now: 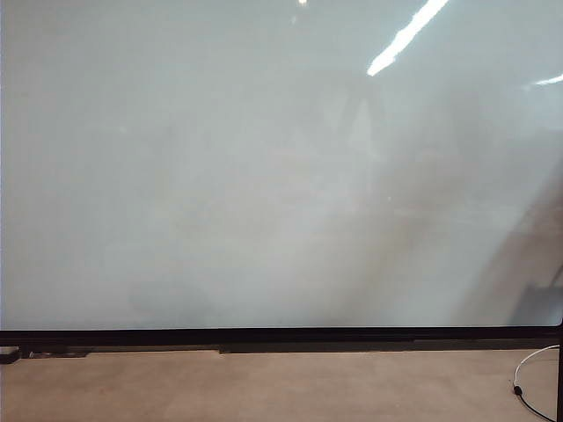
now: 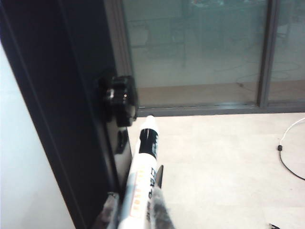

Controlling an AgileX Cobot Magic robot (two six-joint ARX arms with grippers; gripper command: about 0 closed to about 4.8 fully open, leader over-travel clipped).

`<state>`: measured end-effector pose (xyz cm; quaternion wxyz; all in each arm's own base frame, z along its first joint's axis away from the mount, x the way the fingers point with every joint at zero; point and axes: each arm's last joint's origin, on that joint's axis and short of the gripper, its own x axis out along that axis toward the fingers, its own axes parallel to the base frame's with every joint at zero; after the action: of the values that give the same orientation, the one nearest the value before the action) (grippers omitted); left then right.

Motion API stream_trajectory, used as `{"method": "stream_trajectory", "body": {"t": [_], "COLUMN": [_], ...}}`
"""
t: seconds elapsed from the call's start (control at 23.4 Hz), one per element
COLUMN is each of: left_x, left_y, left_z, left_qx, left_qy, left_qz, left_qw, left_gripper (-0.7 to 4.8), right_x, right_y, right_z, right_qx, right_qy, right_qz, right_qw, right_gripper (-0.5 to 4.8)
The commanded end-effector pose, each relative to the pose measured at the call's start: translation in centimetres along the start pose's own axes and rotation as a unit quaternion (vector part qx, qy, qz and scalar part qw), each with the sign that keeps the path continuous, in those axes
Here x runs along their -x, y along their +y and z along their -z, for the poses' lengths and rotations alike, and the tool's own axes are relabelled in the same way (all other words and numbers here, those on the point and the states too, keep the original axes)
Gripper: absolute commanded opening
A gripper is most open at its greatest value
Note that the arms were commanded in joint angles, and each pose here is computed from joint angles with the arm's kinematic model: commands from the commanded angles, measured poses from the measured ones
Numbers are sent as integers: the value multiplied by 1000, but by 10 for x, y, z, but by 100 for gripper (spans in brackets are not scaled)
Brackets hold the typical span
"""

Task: Pick up the pen on the shelf to the right of the whiteboard and draw a rectangle.

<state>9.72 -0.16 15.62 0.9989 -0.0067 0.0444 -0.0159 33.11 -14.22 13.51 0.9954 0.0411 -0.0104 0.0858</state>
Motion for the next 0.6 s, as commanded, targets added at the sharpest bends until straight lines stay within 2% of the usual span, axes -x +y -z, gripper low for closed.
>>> {"method": "stream_trajectory", "body": {"t": [0.04, 0.3, 0.38, 0.6], "left_x": [0, 0, 0, 0], "left_y": [0, 0, 0, 0], "left_z": [-2, -2, -2, -2], "left_qx": [-1, -1, -1, -1], "left_qy": [-6, -6, -6, -6], "left_qz": [0, 0, 0, 0], "left_qw": [1000, 1000, 1000, 1000], "left_gripper": [-4, -4, -4, -4], "right_x": [-1, -1, -1, 3], "right_y": [1, 1, 2, -4], "right_z": [-2, -2, -3, -8], "right_qx": [4, 4, 7, 19], "right_qy": [-5, -5, -8, -25], "right_qz": [-6, -7, -20, -8], "right_qw": [1000, 1000, 1000, 999], "right_gripper": [80, 40, -6, -6]}}
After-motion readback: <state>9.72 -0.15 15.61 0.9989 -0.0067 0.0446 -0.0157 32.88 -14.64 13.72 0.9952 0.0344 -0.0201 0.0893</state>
